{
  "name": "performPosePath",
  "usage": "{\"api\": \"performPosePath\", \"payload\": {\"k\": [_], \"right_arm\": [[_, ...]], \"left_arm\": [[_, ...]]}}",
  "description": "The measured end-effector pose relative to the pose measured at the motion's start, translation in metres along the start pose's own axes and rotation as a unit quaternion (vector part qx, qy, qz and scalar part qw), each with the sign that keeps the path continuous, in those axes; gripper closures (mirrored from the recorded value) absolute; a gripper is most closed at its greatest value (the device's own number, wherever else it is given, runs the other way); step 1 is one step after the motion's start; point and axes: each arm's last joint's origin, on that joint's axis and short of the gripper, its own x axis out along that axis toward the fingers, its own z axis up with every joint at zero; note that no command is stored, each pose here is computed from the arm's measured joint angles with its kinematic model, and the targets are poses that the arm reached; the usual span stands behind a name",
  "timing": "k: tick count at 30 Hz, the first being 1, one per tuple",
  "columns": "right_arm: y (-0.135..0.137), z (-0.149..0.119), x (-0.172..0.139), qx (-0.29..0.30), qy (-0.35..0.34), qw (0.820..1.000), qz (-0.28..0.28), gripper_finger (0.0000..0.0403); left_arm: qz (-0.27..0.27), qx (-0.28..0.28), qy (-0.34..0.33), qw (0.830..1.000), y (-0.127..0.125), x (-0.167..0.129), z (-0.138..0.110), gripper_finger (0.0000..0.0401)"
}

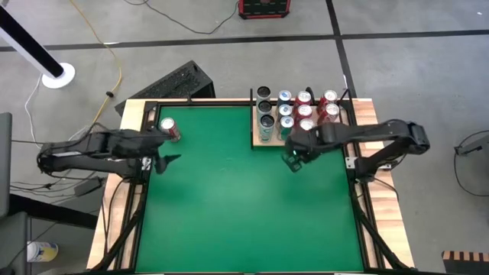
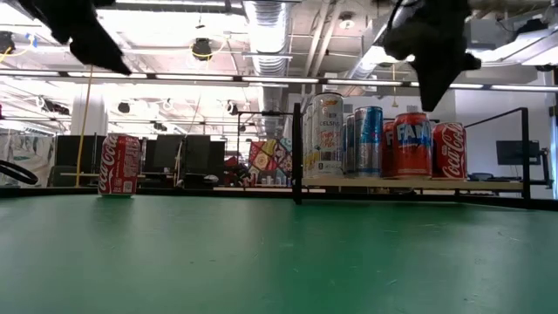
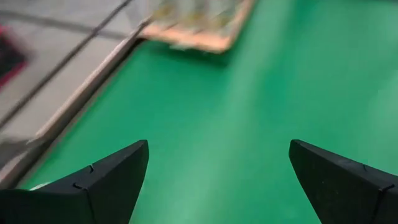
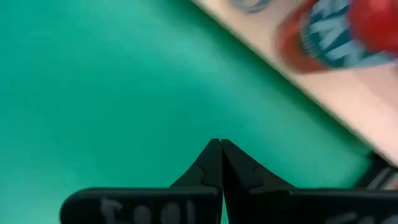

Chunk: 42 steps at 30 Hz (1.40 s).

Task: Sort soda cans
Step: Put the red soda can on the shelf align with the other red soda cans

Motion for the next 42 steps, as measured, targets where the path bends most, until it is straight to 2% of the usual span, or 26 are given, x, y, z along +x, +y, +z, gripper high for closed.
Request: {"api": "performPosePath", "payload": {"k": [3,8,12,14,20,25,29,38,42], "right_arm": [[0.011,-0.018,-0.011,-0.008,-0.018,1.0,0.022,0.0382],[0.023,-0.04,-0.025,-0.022,-0.05,0.997,0.059,0.0381],[0.029,-0.053,-0.029,-0.031,-0.065,0.995,0.065,0.0381],[0.031,-0.058,-0.031,-0.039,-0.064,0.995,0.069,0.0381],[0.036,-0.066,-0.033,-0.056,-0.073,0.993,0.078,0.0381],[0.036,-0.068,-0.034,-0.06,-0.074,0.992,0.078,0.0381],[0.036,-0.068,-0.034,-0.06,-0.074,0.992,0.078,0.0381],[0.036,-0.068,-0.034,-0.056,-0.073,0.993,0.079,0.0381],[0.037,-0.068,-0.034,-0.051,-0.073,0.993,0.079,0.0381]], "left_arm": [[0.08,0.018,0.046,0.996,0.003,0.014,0.004,0.0028],[0.149,0.022,0.143,0.978,0.016,0.047,0.031,0.0028],[0.237,-0.04,0.226,0.944,0.05,0.062,0.047,0.0028],[0.257,-0.074,0.273,0.924,0.07,0.065,0.049,0.0028],[0.256,-0.138,0.329,0.899,0.118,0.072,0.046,0.0028],[0.245,-0.162,0.366,0.883,0.14,0.083,0.035,0.0028],[0.214,-0.178,0.386,0.879,0.149,0.094,0.028,0.0028],[0.197,-0.179,0.405,0.875,0.157,0.112,0.017,0.0028],[0.182,-0.174,0.438,0.863,0.157,0.12,0.001,0.0028]]}}
